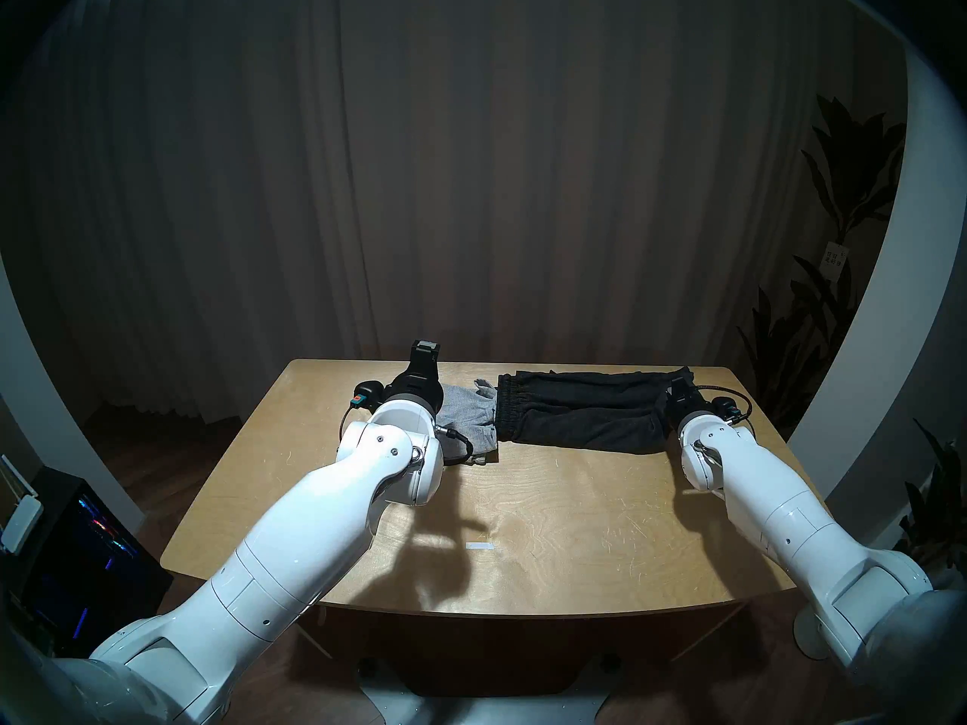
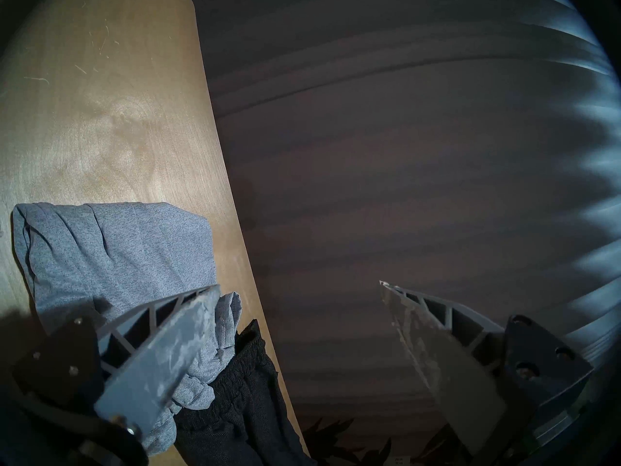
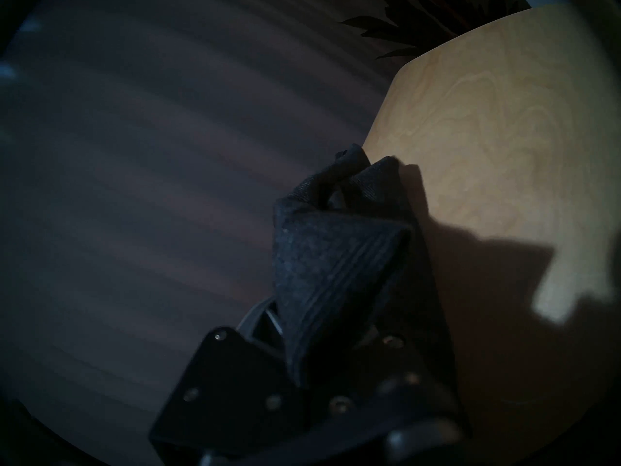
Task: Fold pants twice and stack them
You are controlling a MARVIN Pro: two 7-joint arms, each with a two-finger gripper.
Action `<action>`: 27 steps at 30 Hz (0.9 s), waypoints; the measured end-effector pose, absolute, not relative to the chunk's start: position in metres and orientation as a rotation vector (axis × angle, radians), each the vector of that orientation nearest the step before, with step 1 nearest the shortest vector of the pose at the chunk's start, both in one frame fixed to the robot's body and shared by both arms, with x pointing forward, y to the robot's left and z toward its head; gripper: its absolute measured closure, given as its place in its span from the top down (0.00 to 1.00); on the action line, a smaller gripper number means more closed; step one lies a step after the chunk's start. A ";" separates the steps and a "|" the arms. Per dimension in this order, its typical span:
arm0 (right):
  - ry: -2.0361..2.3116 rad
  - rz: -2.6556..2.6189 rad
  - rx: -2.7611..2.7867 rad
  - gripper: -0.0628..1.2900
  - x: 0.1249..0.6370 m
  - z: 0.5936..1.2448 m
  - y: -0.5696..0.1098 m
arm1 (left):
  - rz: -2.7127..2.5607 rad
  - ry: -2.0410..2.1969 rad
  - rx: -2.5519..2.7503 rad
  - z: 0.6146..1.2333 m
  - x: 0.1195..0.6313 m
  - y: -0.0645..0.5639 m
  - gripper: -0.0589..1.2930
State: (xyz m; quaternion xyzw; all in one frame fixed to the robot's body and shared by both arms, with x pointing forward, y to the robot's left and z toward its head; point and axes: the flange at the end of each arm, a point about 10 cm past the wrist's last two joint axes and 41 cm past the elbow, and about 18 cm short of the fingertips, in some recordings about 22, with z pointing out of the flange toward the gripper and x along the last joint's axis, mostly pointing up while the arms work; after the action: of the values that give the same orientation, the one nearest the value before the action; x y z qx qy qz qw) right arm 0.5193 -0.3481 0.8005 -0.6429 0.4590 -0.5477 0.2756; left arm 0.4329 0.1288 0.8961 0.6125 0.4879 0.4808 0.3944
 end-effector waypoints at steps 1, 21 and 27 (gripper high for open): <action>1.222 -1.470 -1.731 0.04 0.522 0.802 -0.345 | 1.222 1.240 1.552 0.896 0.433 0.130 0.94; 0.984 -1.428 -1.837 0.04 0.560 0.817 -0.289 | 1.242 1.296 1.528 0.889 0.418 0.148 0.94; 0.883 -1.409 -1.857 0.04 0.568 0.824 -0.264 | 1.250 1.311 1.512 0.888 0.411 0.154 0.94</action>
State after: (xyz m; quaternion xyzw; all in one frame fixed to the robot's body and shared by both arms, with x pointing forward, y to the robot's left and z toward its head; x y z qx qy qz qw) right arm 0.5684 -0.2638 0.8238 -0.7062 0.3357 -0.5358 0.3187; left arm 0.4114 0.1542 0.8878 0.5925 0.5137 0.4899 0.3809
